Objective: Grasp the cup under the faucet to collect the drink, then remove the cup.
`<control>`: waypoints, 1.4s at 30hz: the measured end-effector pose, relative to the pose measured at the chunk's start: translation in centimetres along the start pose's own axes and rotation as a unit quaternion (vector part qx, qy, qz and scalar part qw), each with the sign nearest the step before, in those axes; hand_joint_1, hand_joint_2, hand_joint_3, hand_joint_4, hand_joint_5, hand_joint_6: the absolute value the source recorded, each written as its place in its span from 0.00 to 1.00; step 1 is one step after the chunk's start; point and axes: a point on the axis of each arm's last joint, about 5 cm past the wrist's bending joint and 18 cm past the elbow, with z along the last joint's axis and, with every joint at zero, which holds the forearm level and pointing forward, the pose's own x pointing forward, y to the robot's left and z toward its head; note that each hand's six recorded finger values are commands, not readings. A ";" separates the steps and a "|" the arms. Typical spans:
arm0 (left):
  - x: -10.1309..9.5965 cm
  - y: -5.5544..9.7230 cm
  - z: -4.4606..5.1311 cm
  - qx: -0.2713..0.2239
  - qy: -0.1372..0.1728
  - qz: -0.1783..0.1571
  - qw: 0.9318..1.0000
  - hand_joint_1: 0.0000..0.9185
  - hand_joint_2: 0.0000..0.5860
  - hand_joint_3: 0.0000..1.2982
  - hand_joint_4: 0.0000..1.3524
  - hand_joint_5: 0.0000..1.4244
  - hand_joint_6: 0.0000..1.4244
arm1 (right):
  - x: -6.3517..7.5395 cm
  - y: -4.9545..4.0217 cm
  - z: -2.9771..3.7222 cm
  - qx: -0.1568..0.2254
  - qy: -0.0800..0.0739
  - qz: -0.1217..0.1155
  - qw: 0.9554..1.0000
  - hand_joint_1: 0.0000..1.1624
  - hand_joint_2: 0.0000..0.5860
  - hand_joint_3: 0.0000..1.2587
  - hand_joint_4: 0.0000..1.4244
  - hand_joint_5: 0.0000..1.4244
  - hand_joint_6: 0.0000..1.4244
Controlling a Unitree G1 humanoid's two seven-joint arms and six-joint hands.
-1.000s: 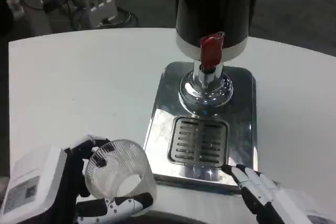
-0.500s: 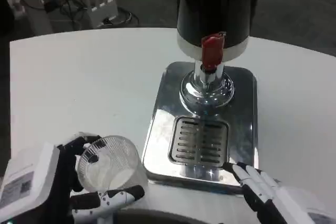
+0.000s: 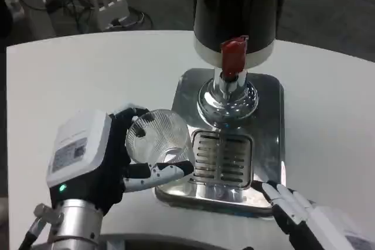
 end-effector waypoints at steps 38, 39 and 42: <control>6.7 -3.2 5.88 0.004 -0.039 -0.070 0.997 0.67 0.12 0.58 0.58 0.62 0.59 | -0.3 -0.16 -0.56 0.007 0.009 0.004 1.000 0.41 0.81 0.04 0.00 0.00 0.00; 6.7 -3.1 5.85 0.004 -0.038 -0.069 0.997 0.66 0.11 0.55 0.54 0.60 0.56 | -0.3 -0.16 -0.56 0.007 0.009 0.004 1.000 0.41 0.81 0.04 0.00 0.00 0.00; 6.7 -3.0 5.67 0.008 -0.033 -0.066 0.997 0.33 0.07 0.43 0.44 0.47 0.38 | -0.3 -0.16 -0.56 0.007 0.009 0.003 1.000 0.41 0.81 0.04 0.00 0.00 0.00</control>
